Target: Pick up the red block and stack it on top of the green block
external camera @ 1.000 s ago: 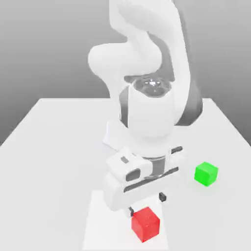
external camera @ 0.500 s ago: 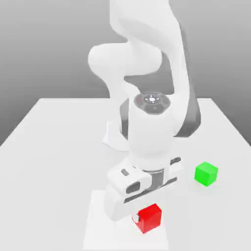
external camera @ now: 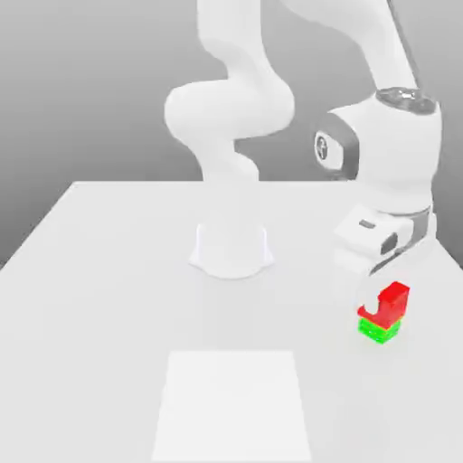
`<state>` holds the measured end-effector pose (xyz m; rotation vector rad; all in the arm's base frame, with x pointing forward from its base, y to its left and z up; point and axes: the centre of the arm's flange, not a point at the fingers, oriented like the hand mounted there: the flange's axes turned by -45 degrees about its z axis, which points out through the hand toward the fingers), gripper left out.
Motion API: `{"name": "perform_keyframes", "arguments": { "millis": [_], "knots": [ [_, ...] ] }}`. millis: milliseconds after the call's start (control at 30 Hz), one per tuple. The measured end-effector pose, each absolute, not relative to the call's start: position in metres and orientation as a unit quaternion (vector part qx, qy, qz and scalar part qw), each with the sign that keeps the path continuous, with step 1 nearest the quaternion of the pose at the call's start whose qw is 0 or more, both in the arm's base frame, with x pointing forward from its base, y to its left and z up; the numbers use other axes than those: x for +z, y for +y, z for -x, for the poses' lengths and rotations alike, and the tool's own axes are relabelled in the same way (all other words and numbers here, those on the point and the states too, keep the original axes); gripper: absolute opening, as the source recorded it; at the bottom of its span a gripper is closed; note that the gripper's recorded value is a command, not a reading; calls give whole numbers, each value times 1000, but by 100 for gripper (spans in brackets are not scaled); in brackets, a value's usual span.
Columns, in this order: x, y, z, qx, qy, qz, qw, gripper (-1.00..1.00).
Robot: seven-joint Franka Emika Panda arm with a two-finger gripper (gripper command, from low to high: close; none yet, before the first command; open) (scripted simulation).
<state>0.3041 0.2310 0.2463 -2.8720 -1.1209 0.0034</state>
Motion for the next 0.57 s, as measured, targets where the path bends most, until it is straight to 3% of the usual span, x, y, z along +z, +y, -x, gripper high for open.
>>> {"name": "perform_keyframes", "arguments": {
  "millis": [200,467,500,567],
  "knots": [
    [245,258,-242,0,-393,919,3,-100],
    [188,261,-237,-1,-396,918,-2,-100],
    [182,260,-236,-1,-396,918,-1,100],
    [182,260,-236,-1,-396,918,-1,100]
  ]
}}
